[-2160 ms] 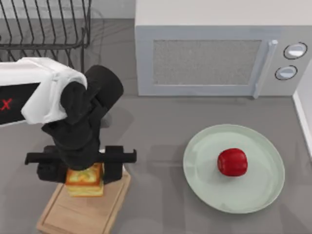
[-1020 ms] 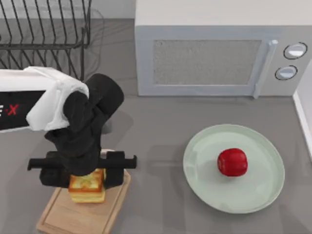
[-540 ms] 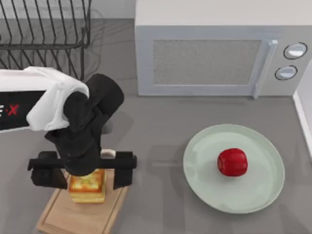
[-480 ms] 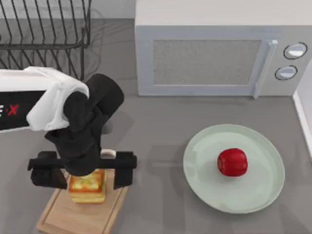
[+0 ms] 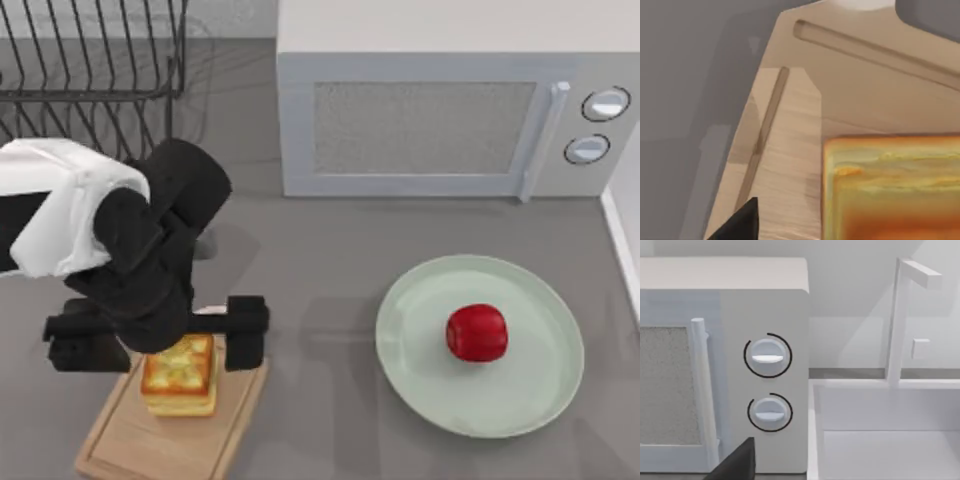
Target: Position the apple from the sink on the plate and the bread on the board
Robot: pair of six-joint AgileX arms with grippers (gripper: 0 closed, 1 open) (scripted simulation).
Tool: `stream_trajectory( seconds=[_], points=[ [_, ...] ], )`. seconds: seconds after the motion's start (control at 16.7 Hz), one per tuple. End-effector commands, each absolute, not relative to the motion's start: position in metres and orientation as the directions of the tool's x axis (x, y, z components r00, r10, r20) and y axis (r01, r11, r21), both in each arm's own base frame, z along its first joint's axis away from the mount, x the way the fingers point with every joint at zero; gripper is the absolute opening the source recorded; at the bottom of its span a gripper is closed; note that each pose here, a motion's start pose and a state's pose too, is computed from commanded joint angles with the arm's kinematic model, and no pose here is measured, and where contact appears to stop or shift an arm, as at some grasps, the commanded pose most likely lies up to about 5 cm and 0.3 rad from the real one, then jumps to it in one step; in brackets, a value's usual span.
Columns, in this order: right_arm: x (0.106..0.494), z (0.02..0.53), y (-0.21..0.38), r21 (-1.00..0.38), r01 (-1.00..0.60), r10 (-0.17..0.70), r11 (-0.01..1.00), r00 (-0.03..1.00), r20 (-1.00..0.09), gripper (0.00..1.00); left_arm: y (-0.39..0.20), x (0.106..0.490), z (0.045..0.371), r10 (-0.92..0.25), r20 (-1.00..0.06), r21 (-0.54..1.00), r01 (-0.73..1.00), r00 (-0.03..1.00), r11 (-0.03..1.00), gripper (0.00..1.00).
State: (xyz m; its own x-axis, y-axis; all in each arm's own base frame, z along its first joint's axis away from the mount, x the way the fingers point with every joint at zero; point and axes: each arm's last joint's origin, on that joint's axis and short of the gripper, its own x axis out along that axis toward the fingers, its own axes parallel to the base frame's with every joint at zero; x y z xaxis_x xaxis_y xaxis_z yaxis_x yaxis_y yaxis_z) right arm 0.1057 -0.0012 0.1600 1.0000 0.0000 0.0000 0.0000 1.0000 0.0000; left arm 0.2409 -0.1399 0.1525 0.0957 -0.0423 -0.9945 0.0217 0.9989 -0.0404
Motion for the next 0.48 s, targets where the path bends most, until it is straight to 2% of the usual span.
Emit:
stream_trajectory(
  seconds=[0.24, 0.48],
  points=[
    [0.106, 0.160, -0.001, 0.000, 0.000, 0.000, 1.000, 1.000, 0.000, 1.00, -0.107, 0.222, 0.177, -0.131, -0.948, -0.124, 0.041, 0.290, 0.991, 1.00],
    [0.106, 0.160, -0.001, 0.000, 0.000, 0.000, 1.000, 1.000, 0.000, 1.00, -0.066, 0.182, 0.196, -0.199, -0.805, -0.188, 0.077, 0.558, 0.979, 1.00]
  ],
)
